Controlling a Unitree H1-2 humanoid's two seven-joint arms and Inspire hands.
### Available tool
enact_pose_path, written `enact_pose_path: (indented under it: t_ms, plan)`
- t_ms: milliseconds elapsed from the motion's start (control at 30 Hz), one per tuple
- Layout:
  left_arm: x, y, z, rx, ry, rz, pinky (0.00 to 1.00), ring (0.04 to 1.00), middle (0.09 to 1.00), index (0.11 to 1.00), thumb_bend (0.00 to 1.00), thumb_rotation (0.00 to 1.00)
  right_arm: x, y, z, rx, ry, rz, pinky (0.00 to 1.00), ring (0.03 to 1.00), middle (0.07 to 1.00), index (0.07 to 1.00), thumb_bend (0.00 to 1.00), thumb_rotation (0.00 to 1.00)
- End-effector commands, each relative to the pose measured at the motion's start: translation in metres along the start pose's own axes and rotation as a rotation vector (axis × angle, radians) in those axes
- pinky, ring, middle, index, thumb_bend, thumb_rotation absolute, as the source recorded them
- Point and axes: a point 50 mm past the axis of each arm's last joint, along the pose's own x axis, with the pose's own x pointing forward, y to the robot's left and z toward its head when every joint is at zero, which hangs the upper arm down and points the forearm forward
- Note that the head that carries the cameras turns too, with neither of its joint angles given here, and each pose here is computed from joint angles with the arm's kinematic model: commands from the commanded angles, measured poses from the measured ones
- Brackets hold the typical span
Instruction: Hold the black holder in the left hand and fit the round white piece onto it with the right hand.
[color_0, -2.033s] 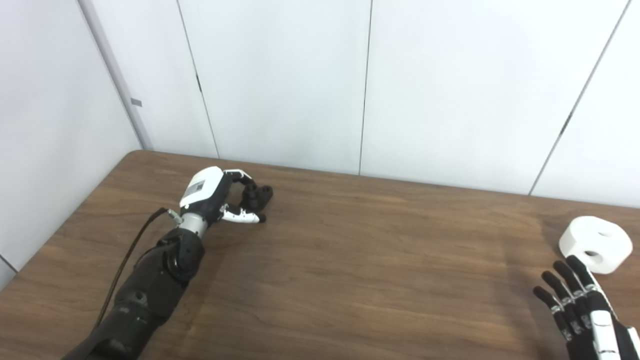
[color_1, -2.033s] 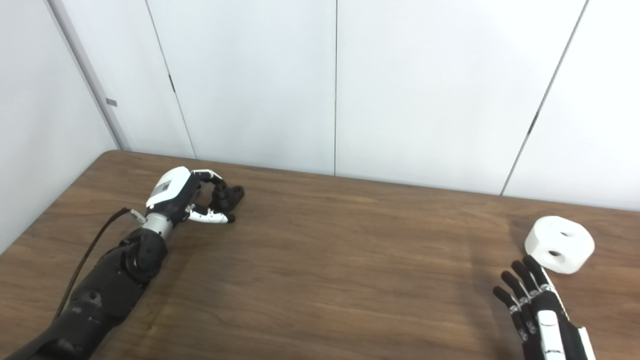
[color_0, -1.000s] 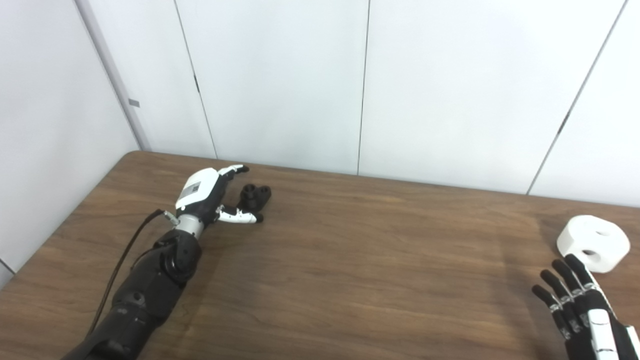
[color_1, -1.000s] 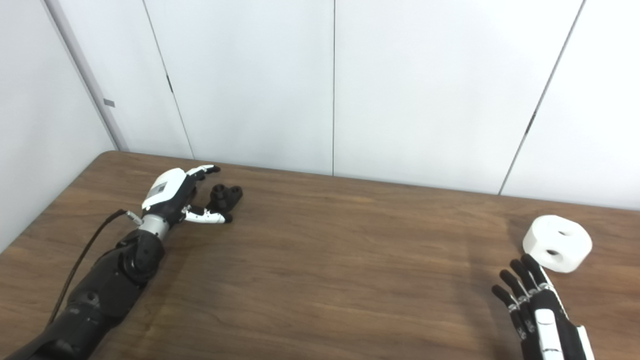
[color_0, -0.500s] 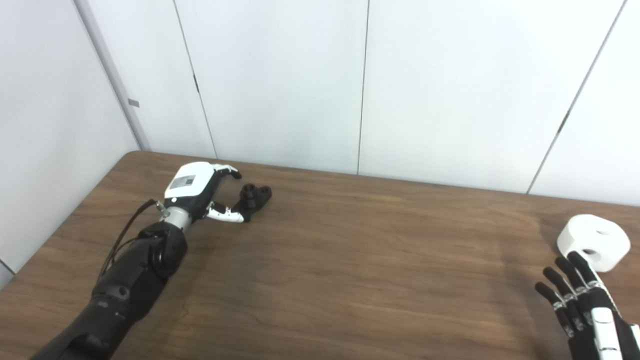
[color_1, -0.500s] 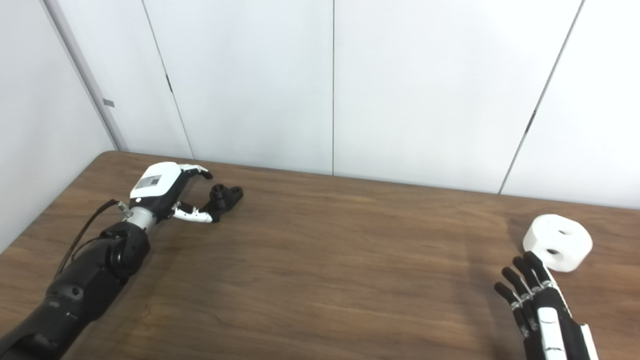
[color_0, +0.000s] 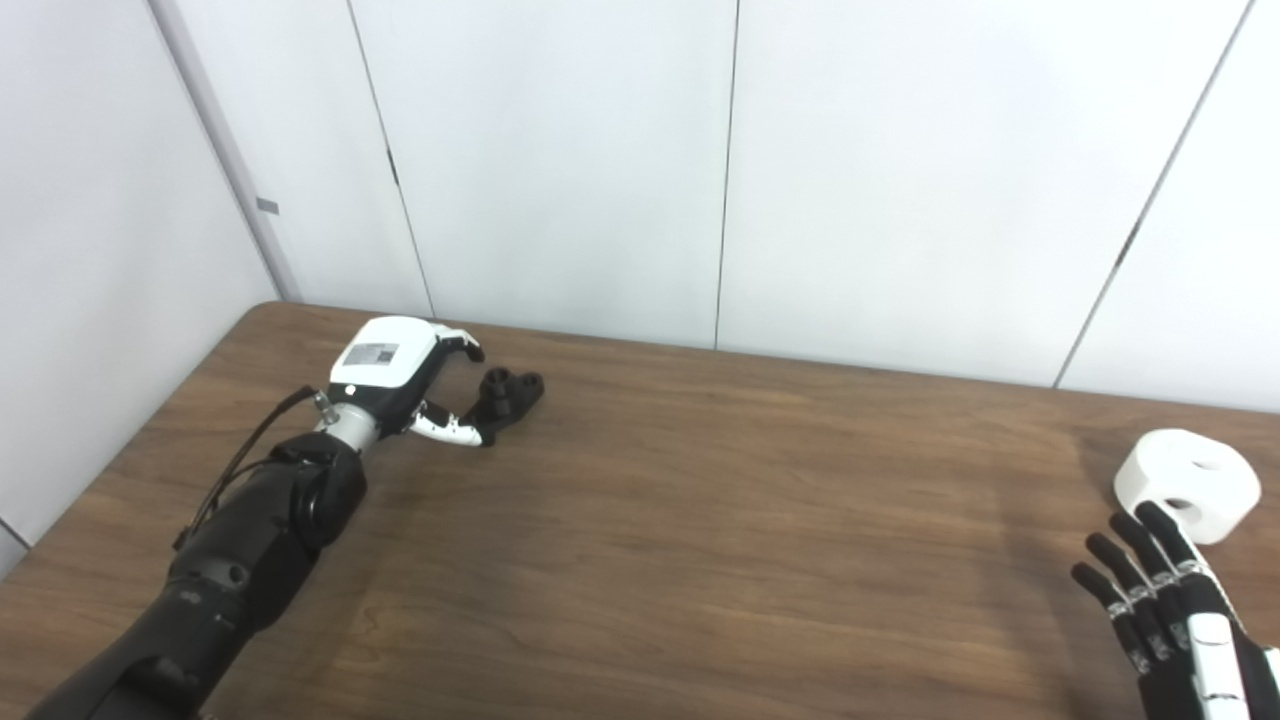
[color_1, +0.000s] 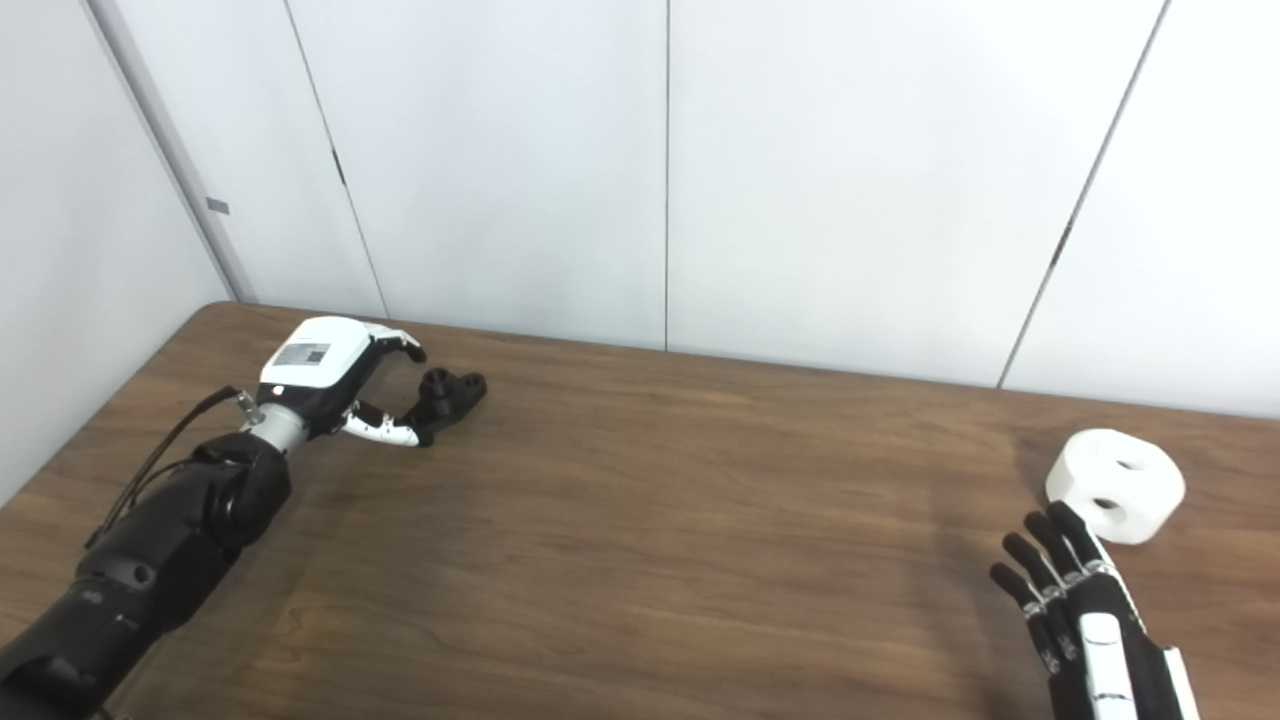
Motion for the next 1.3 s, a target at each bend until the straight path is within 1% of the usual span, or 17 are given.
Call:
enact_pose_path:
  t_ms: [0, 200, 267, 367, 467, 633, 800, 933, 1000, 1133, 1267]
  plan:
    - [0.012, 0.031, -0.002, 0.018, -0.035, 0.083, 0.84, 0.834, 0.782, 0.713, 1.00, 0.35, 0.006, 0.004, 0.017, 0.001, -0.081, 0.017, 0.84, 0.877, 0.896, 0.878, 0.33, 0.74]
    - [0.013, 0.028, 0.000, 0.011, -0.042, 0.072, 0.85, 0.839, 0.787, 0.715, 1.00, 0.34, 0.006, 0.004, 0.018, -0.012, -0.085, 0.013, 0.83, 0.873, 0.898, 0.882, 0.34, 0.74]
    - [0.013, 0.028, 0.001, 0.002, -0.041, 0.073, 0.84, 0.834, 0.781, 0.709, 1.00, 0.33, 0.006, 0.004, 0.019, -0.018, -0.086, 0.011, 0.82, 0.873, 0.899, 0.883, 0.34, 0.74]
    - [0.013, 0.029, 0.002, -0.012, -0.037, 0.075, 0.85, 0.833, 0.776, 0.698, 1.00, 0.36, 0.007, 0.005, 0.020, -0.020, -0.087, 0.017, 0.84, 0.876, 0.898, 0.877, 0.36, 0.74]
    - [0.012, 0.027, 0.002, -0.034, -0.031, 0.075, 0.85, 0.834, 0.774, 0.687, 1.00, 0.34, 0.006, 0.007, 0.020, -0.013, -0.087, 0.020, 0.83, 0.879, 0.900, 0.876, 0.37, 0.73]
    - [0.011, 0.024, 0.007, -0.055, -0.019, 0.063, 0.85, 0.841, 0.779, 0.686, 1.00, 0.33, 0.006, 0.006, 0.020, -0.011, -0.091, 0.034, 0.82, 0.883, 0.907, 0.887, 0.36, 0.73]
    - [0.014, 0.024, 0.010, -0.047, -0.028, 0.078, 0.84, 0.836, 0.771, 0.676, 1.00, 0.28, 0.007, 0.006, 0.022, -0.010, -0.092, 0.025, 0.83, 0.881, 0.904, 0.883, 0.34, 0.73]
    - [0.015, 0.026, 0.009, -0.061, -0.034, 0.096, 0.84, 0.830, 0.763, 0.660, 1.00, 0.29, 0.007, 0.006, 0.022, -0.010, -0.091, 0.020, 0.82, 0.873, 0.897, 0.878, 0.34, 0.73]
    - [0.015, 0.026, 0.009, -0.065, -0.033, 0.106, 0.83, 0.818, 0.749, 0.634, 1.00, 0.25, 0.007, 0.006, 0.022, -0.018, -0.092, 0.018, 0.83, 0.875, 0.899, 0.881, 0.34, 0.73]
    - [0.016, 0.027, 0.009, -0.066, -0.044, 0.112, 0.82, 0.811, 0.734, 0.560, 0.96, 0.19, 0.007, 0.005, 0.022, -0.015, -0.092, 0.020, 0.84, 0.883, 0.904, 0.887, 0.34, 0.74]
    - [0.015, 0.028, 0.009, -0.073, -0.061, 0.120, 0.82, 0.803, 0.720, 0.524, 0.94, 0.12, 0.006, 0.005, 0.024, -0.016, -0.091, 0.016, 0.84, 0.883, 0.903, 0.885, 0.35, 0.75]
